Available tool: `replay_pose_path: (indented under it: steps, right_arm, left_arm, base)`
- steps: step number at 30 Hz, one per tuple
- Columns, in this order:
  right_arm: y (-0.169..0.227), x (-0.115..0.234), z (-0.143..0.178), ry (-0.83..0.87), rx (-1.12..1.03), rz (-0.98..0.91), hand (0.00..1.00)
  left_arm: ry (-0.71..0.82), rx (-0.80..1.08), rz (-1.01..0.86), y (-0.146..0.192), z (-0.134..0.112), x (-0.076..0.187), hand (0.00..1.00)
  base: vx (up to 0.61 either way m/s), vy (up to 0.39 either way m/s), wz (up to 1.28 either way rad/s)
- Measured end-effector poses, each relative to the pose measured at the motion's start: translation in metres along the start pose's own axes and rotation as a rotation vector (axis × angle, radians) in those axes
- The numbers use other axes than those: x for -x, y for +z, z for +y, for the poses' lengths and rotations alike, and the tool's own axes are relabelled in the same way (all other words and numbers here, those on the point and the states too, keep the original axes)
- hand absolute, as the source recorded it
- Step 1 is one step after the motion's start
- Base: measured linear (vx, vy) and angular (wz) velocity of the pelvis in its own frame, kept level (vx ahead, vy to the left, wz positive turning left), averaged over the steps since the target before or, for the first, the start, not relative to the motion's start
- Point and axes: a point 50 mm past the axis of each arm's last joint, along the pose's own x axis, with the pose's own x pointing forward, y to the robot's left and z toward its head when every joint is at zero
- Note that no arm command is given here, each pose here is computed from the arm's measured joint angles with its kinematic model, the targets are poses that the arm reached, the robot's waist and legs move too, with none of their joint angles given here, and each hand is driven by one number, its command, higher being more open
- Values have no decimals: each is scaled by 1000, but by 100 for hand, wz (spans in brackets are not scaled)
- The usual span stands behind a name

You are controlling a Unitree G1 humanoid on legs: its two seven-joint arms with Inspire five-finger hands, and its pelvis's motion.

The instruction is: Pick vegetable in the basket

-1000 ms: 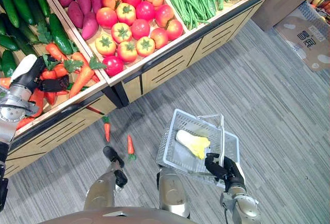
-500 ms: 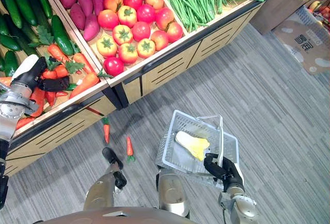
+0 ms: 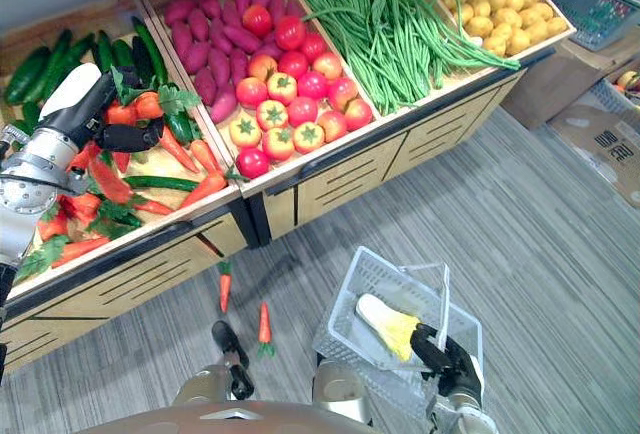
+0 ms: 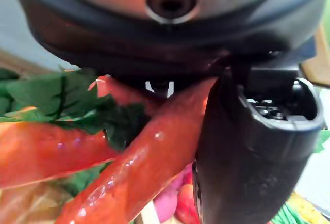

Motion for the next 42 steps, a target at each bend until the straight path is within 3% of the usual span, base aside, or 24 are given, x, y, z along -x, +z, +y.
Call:
replay_pose_path:
  steps: [13,18,25,32,42]
  right_arm:
    - [3,13,-61,-275,-175,-19,0]
    - [60,14,-97,-364,-138,-188,0]
    - [152,16,-122,-411,-33,-427,0]
    - [217,30,-112,-381,85,-631,0]
    - [286,50,-33,-56,480,-857,0]
  left_arm:
    - [-24,35,16,-6,-5,9,0]
    - [-3,36,10,-6,0,16,0]
    - [-36,32,15,-7,-6,23,0]
    - [-52,45,28,-10,-10,27,0]
    - [-12,73,-122,23,-3,24,0]
  base:
    - [9,1,2]
    - [23,35,0]
    - [-19,32,-6]
    - [9,22,-6]
    - [6,10,-3]
